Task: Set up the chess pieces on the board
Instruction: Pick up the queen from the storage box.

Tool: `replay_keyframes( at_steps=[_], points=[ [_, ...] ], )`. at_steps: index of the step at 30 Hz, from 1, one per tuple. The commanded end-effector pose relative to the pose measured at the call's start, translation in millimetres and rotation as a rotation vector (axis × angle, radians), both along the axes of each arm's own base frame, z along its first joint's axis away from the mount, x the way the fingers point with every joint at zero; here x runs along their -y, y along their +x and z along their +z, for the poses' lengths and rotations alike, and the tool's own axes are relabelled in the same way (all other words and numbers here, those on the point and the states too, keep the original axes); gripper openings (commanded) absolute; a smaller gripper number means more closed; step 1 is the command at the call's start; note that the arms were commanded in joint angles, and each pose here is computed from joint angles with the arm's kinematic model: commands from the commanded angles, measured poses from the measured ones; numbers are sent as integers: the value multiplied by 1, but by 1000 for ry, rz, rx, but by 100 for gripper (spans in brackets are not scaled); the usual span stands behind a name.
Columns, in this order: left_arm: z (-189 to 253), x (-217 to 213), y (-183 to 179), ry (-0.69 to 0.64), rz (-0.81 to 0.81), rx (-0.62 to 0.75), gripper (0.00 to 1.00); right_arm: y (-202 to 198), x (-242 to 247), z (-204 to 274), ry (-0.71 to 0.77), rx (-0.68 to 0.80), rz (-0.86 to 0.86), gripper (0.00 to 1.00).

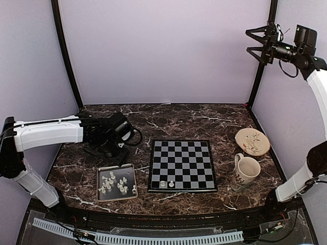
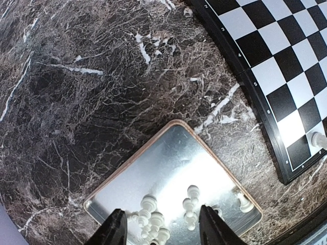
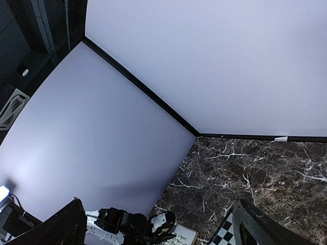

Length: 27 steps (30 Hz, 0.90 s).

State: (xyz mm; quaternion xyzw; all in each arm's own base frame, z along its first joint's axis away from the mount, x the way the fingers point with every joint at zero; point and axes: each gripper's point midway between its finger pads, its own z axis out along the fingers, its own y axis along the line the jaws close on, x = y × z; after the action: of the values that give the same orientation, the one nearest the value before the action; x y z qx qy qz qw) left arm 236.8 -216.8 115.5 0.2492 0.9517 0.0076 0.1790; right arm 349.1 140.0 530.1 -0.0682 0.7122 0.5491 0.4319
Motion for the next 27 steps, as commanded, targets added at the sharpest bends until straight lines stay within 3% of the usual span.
replay_keyframes(
  at_steps=[1, 8, 11, 15, 17, 24, 27],
  points=[
    [-2, -4, 5, 16, 4, 19, 50, -10, 16, 34, 8, 113, -56, 100],
    [1, -9, 1, 3, 14, 20, 49, 10, 19, -16, -9, 93, 21, 100],
    [-6, -16, -17, 5, 37, -69, 47, 11, 24, -76, -273, 283, -23, 100],
    [-16, -41, -34, 42, 113, -114, 44, 34, 64, -194, -592, 210, -235, 100],
    [-23, -50, -42, 11, 156, -156, 44, 29, 78, -235, -675, 194, -285, 100],
    [-32, -54, -36, -59, 220, -187, 44, 11, 87, -258, -643, 204, -256, 100],
    [-35, -51, -23, -68, 222, -181, 40, -3, 67, -272, -591, 235, -117, 100]
  ],
)
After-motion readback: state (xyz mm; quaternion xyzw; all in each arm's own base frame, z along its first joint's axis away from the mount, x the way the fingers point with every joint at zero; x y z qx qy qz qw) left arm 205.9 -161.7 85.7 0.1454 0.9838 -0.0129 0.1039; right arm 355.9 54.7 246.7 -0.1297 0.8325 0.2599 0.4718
